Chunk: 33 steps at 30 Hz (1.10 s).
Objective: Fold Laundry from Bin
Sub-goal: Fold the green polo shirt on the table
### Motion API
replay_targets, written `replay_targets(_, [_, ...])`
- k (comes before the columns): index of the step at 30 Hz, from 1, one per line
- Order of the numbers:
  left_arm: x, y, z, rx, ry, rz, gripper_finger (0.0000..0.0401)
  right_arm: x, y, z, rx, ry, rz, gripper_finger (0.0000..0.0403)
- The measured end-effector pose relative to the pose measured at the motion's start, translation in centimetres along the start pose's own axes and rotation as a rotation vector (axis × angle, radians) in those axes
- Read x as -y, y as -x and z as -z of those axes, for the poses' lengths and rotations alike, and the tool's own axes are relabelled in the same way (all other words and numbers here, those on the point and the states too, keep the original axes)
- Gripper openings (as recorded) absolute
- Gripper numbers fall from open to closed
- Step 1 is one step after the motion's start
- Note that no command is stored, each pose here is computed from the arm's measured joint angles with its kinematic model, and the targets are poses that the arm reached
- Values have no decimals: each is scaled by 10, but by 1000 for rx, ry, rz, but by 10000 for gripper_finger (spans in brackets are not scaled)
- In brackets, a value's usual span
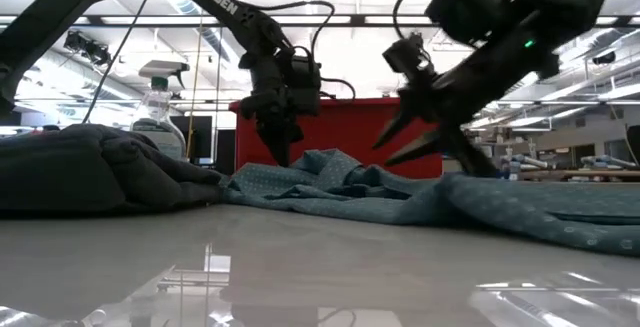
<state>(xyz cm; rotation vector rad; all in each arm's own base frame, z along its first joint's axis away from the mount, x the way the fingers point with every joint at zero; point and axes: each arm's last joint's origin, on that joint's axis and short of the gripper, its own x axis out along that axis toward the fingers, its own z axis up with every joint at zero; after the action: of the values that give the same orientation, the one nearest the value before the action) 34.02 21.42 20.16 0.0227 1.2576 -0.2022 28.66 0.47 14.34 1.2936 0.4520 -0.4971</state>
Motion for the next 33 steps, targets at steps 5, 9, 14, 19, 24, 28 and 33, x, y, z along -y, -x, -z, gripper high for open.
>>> replay_targets(5, [-14, 6, 14, -2, 88, -1, 4, 2, -14, -14, 44, -47, -80, 117])
replay_targets(9, [-17, 7, 17, 11, 135, 11, 28, 7, -20, -24, 58, -68, -89, 117])
replay_targets(14, [-16, 8, 16, 18, 129, 8, 64, 8, -33, -37, 50, -71, -86, 117])
replay_targets(19, [-16, 8, 16, 17, 130, 7, 85, 2, -48, -46, 18, -52, -98, 117])
replay_targets(24, [-16, 8, 16, 16, 139, 9, 89, 1, -57, -47, 13, -65, -85, 111])
replay_targets(28, [-16, 8, 17, 12, 142, 12, 89, -1, -59, -48, 19, -67, -89, 77])
replay_targets(33, [-15, 8, 17, 3, 144, 14, 89, -7, -52, -49, 29, -42, -84, 16])
